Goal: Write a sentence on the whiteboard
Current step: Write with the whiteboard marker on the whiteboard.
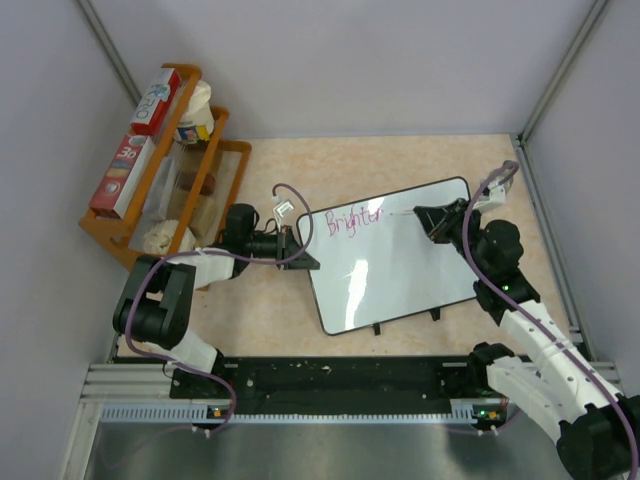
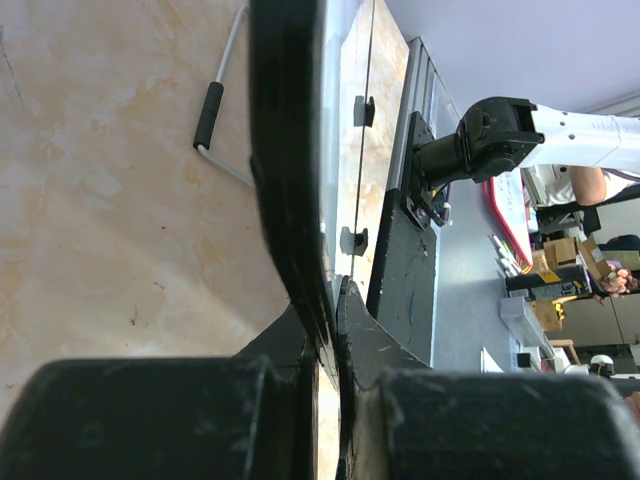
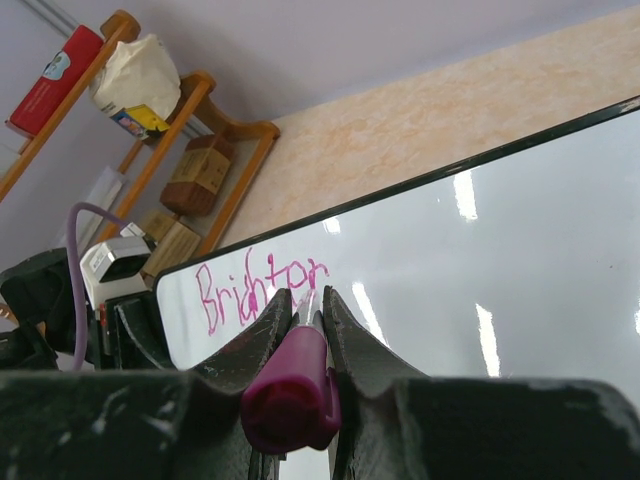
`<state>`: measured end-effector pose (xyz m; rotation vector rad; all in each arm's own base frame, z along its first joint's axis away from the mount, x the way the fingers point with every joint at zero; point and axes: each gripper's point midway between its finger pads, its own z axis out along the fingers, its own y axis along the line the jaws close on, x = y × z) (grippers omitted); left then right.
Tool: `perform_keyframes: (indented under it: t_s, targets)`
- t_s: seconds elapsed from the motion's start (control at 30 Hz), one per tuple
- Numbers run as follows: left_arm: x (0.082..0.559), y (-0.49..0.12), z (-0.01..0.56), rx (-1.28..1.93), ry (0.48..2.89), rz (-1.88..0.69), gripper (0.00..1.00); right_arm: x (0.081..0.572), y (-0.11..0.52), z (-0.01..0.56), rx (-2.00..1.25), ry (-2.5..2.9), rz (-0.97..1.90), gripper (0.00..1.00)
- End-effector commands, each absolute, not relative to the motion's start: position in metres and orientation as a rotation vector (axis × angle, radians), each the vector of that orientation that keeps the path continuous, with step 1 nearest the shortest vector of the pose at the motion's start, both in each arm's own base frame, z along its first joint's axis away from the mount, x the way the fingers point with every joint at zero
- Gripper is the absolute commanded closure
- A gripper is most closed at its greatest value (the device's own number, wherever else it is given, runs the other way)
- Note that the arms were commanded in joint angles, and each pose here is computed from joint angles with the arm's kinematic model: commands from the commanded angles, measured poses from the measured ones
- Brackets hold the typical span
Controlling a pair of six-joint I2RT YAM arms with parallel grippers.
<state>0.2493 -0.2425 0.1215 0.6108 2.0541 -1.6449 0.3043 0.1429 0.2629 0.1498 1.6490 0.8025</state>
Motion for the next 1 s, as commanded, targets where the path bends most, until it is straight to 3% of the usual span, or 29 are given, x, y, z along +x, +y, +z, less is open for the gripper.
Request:
perform_keyframes:
  t_s: [0.0,0.97]
  targets:
    - [0.2538,-0.2417,0.0932,0.733,2.009,-1.446,1.00,0.3031,0.1420,0.2695,0.138,1.626,0.812,1.00]
    - [0.2533,-0.2418,0.0939,0.733,2.003,-1.447,1.00,0.2983,0.1423,0.2709,0.137,1.613,0.829,1.00]
